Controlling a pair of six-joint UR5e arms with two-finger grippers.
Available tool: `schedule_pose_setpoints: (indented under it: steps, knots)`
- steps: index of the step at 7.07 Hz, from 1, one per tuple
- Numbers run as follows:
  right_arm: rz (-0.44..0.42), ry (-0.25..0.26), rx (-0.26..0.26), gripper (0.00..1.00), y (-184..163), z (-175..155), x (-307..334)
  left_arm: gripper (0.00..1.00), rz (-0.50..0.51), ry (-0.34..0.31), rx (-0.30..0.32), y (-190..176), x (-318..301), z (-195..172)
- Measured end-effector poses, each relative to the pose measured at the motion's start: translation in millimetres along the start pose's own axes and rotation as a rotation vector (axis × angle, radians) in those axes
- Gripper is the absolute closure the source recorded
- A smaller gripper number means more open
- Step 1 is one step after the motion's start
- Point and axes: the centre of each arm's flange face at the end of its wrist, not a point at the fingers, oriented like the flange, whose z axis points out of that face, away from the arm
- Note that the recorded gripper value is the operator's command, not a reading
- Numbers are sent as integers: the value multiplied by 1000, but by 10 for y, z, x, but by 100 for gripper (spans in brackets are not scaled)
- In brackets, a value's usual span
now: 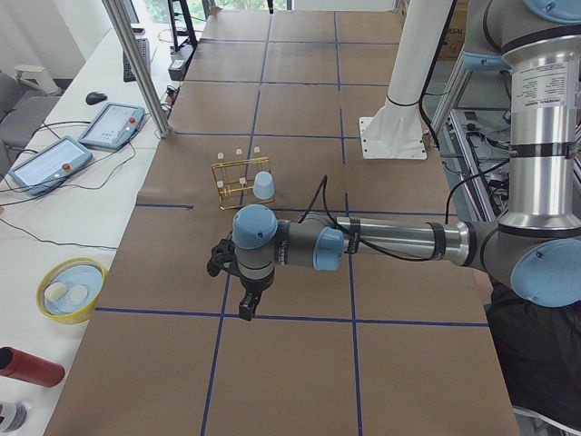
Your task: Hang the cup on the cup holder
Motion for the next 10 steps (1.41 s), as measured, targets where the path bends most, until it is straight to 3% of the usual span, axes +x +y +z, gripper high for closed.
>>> schedule_pose_setpoints:
  steps: [3, 7, 10]
  knots:
    - [0, 0, 0, 0, 0, 1, 1, 0, -58, 69, 13, -55, 51, -42]
    - [0, 0, 0, 0, 0, 1, 1, 0, -220, 142, -12, -98, 111, -31]
    - [0, 0, 0, 0, 0, 1, 1, 0, -243, 150, -35, -109, 100, 18]
